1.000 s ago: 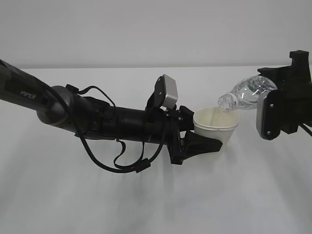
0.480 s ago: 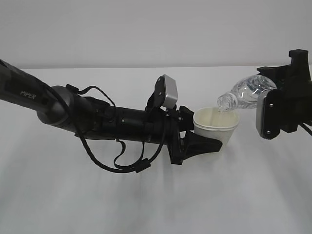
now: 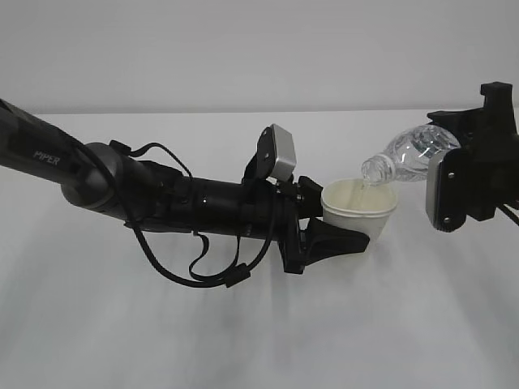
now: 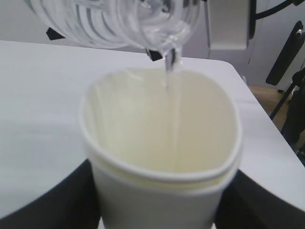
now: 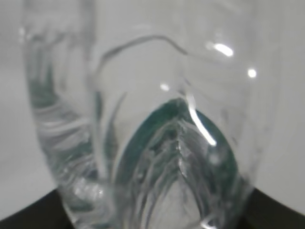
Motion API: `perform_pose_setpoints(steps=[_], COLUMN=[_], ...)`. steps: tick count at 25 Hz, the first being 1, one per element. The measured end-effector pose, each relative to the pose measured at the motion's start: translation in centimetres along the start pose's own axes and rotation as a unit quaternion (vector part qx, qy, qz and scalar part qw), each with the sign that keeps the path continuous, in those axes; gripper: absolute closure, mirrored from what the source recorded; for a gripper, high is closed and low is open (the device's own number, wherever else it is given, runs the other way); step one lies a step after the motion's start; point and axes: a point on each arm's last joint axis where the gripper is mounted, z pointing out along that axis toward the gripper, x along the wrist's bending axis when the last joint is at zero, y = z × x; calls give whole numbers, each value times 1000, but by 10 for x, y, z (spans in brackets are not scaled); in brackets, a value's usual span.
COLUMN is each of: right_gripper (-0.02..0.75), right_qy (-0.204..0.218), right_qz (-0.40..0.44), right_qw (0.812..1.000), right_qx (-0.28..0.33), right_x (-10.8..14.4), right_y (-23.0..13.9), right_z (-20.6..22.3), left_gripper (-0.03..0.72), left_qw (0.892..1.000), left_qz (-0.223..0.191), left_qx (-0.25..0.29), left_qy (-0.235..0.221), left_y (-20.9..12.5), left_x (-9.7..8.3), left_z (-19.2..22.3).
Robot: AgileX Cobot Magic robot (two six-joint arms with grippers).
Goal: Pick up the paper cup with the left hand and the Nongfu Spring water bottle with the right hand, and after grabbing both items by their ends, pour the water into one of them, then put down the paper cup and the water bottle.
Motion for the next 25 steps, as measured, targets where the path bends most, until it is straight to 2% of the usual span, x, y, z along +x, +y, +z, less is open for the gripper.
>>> perform_pose_setpoints(steps=[25], right_gripper=[328], right_qy=[0], right_qz=[-3], right_qw=[1000], right_qx=[-1], right_x=[0], right_y=[0], right_z=[0], left_gripper=[236], left_qw=[1000], left_qz=[1], left_qx=[2], left_qy=[1], left_y=[0], left_x=[0], left_z=[0])
